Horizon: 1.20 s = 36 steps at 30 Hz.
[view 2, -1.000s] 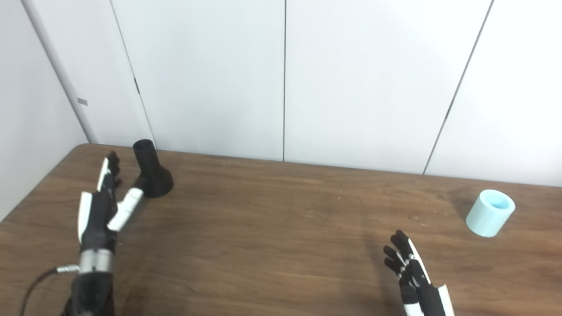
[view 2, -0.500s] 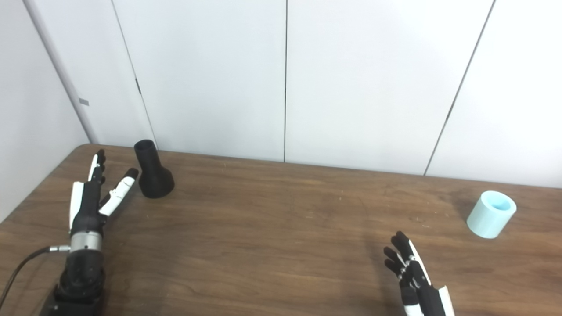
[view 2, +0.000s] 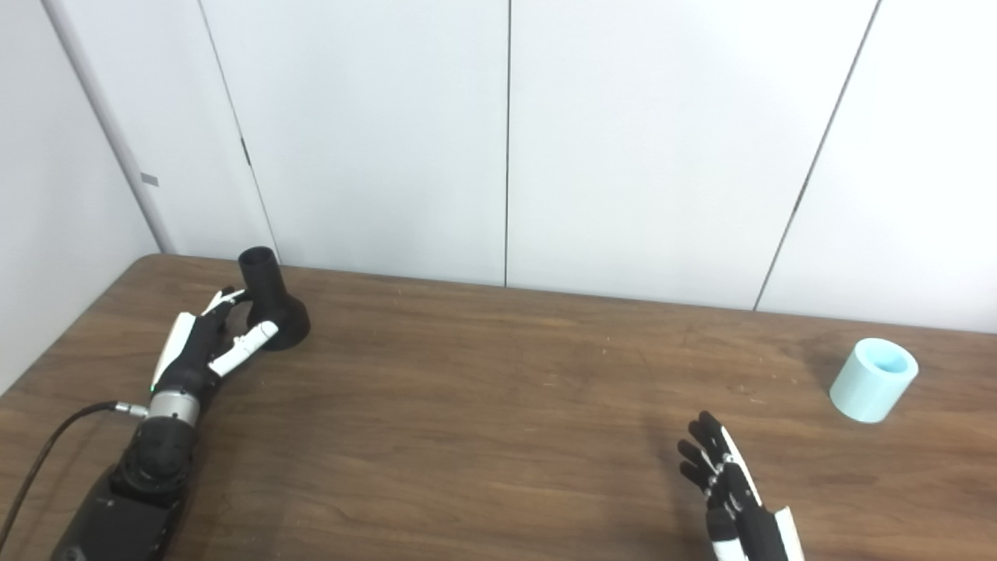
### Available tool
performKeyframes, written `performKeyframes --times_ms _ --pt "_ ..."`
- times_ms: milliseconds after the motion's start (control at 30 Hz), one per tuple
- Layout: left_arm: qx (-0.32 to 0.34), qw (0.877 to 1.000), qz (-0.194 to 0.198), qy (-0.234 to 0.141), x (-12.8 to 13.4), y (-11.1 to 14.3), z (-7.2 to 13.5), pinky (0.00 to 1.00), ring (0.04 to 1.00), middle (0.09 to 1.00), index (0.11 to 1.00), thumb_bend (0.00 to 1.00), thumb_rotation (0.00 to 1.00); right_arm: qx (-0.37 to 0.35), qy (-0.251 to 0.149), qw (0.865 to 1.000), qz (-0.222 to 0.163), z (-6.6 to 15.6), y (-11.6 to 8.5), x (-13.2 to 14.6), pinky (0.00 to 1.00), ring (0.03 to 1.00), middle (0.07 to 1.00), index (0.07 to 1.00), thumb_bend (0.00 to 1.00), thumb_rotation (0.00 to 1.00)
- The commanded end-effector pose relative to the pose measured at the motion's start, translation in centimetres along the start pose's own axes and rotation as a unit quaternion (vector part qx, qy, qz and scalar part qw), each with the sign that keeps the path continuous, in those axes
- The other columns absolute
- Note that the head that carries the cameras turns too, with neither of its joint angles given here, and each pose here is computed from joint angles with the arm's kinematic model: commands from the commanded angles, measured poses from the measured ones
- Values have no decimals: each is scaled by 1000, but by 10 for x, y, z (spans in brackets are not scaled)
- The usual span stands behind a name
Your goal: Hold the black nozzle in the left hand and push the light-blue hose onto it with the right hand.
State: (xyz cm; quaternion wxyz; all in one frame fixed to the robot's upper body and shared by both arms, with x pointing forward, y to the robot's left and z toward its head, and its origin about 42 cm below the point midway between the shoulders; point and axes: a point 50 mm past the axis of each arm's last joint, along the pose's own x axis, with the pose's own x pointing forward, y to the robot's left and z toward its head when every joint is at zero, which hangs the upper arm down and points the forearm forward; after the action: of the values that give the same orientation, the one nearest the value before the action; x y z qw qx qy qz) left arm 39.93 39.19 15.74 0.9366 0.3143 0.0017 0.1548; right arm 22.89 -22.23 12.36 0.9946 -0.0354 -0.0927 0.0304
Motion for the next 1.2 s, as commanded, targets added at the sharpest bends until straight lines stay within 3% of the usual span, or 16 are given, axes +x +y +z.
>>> performKeyframes --times_ms 0,167,500,967,1067,1167 --pt "-4 999 21 -44 22 18 27 998 1000 1000 767 821 667 5 37 999 -7 -15 1 -25 863 892 933 949 668 931" --pt "5 999 18 -38 28 16 24 1000 1000 1000 758 776 605 2 37 999 -7 -14 2 -26 865 891 932 950 671 934" --pt "50 998 23 -20 37 18 16 1000 1000 999 756 788 604 -1 37 999 -6 -13 3 -28 869 892 932 953 674 941" --pt "65 997 23 -25 45 12 16 1000 996 982 758 766 577 0 39 999 -4 -10 5 -29 878 899 934 957 681 949" --pt "69 997 24 -24 44 10 15 1000 994 979 753 747 562 0 39 999 -5 -10 5 -29 876 897 931 957 679 950" --pt "71 997 26 -23 42 7 15 1000 1000 966 712 618 538 0 39 999 -5 -9 6 -29 875 897 931 956 676 953"
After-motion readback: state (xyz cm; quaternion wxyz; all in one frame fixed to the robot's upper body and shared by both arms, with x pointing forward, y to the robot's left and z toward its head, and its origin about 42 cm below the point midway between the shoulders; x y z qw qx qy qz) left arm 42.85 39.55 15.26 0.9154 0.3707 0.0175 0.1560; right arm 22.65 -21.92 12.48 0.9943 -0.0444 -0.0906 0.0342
